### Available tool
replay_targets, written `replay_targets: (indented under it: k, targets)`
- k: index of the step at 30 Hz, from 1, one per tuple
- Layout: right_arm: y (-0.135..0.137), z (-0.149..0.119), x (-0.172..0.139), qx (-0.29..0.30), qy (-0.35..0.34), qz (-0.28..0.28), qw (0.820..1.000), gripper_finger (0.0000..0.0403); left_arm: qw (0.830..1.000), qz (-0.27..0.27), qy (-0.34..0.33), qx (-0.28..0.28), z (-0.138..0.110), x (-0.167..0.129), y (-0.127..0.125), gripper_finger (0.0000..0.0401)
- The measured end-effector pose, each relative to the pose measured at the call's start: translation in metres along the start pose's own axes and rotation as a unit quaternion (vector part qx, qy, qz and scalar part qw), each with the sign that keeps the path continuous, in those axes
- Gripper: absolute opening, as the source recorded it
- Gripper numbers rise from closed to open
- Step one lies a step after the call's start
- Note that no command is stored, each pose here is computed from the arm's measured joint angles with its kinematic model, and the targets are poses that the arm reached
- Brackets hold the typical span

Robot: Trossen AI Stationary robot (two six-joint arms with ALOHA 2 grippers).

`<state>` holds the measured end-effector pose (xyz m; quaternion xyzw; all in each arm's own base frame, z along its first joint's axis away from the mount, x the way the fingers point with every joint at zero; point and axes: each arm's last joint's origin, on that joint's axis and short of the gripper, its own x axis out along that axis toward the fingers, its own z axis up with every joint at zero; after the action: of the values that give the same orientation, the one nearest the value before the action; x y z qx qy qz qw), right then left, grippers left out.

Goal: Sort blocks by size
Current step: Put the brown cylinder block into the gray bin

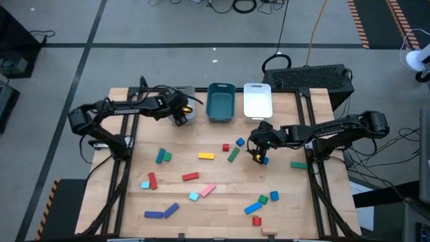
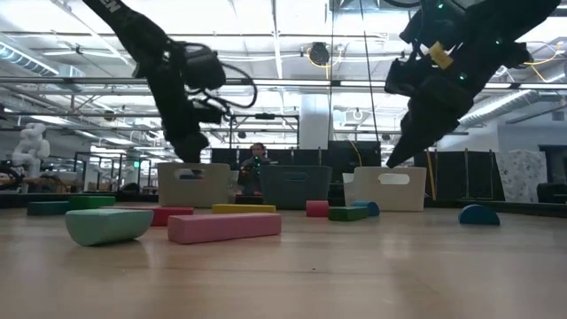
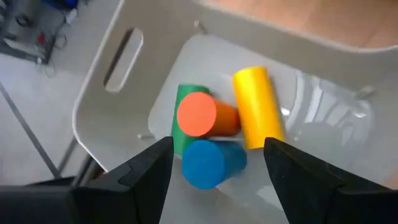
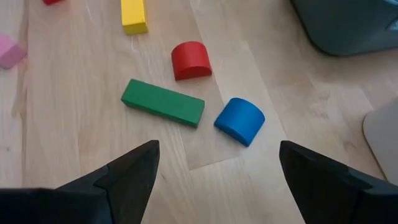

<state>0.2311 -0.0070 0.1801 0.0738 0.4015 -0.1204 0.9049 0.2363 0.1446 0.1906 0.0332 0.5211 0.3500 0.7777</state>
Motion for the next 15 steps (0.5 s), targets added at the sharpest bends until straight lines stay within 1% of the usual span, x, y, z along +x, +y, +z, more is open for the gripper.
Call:
replay_targets:
  k: [3,10,13,15]
  targets:
    - [0.0,0.0,0.0,-0.002,0.0,0.0,1.0,0.0318,0.999,0.009,-0.03,0.011,0.008,-0.015,-0.003,0.0253]
    - [0.0,-0.001,0.002,-0.002,0.005,-0.001,1.0,0.0318,0.995,0.008,-0.102,0.021,0.015,-0.061,-0.008,0.0253]
    - [0.0,-0.004,0.005,0.008,0.019,-0.005,1.0,0.0318,0.992,-0.01,-0.126,0.008,0.011,-0.081,-0.011,0.0253]
    - [-0.001,-0.008,0.005,0.021,0.042,-0.01,0.999,0.0318,0.988,-0.049,-0.149,-0.011,0.01,-0.094,-0.014,0.0253]
